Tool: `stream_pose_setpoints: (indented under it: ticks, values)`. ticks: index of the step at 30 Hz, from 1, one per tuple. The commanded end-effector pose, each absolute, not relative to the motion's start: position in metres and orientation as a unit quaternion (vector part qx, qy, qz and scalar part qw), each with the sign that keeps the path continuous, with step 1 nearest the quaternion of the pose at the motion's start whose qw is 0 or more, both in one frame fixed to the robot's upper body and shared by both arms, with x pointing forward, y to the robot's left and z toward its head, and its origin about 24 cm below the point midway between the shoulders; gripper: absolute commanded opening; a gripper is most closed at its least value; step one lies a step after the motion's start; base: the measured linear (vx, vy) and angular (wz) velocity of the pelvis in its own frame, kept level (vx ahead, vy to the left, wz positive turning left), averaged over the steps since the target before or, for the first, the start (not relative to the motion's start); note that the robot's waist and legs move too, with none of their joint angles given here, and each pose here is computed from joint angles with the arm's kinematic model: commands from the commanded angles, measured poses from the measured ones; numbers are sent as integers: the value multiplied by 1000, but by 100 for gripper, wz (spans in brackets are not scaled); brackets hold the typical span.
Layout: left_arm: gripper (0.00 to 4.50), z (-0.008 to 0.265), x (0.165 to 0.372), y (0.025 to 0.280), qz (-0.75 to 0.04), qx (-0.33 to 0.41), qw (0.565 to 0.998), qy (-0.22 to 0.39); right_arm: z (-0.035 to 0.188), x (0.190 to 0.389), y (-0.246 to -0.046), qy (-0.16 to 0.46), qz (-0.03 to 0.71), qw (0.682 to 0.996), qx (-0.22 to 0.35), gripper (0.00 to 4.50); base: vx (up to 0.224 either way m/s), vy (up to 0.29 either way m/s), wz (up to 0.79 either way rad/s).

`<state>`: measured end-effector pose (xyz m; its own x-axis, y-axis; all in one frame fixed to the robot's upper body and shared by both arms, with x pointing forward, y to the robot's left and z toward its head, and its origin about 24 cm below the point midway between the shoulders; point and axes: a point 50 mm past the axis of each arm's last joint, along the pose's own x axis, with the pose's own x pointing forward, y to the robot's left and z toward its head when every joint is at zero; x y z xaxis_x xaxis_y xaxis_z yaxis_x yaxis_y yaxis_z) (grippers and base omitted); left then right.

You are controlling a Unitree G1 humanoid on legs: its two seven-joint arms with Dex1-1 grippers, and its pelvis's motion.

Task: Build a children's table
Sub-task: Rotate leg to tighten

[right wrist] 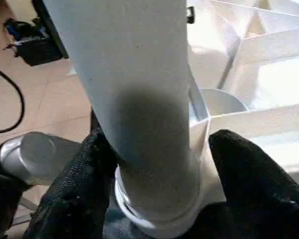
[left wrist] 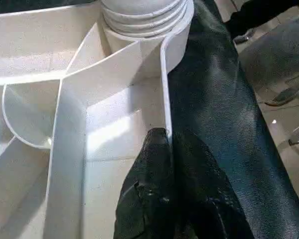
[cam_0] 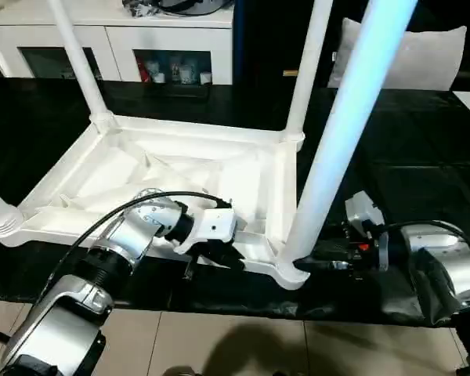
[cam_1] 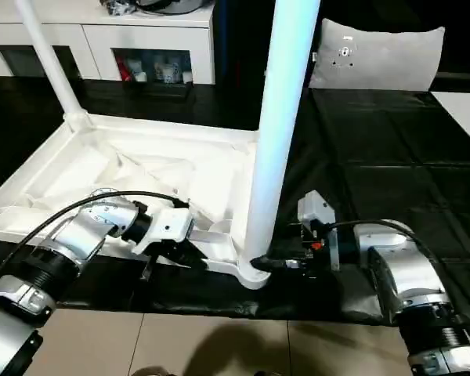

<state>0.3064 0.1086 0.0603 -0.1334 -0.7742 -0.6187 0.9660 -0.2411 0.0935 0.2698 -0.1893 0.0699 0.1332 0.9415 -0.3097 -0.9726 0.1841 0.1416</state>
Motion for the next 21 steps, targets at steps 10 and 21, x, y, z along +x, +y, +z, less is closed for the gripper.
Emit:
stream_pose_setpoints:
  ticks: [10, 21]
  values:
    - [0, 64, 300, 96, -756, 304, 559, 150, 73, 268, -183, 161, 659, 734, -36, 212, 0, 0, 0]
    - [0, 64, 317, 84, -683, 242, 662, 192, 63, 280, -152, 176, 568, 804, -5, 195, 0, 0, 0]
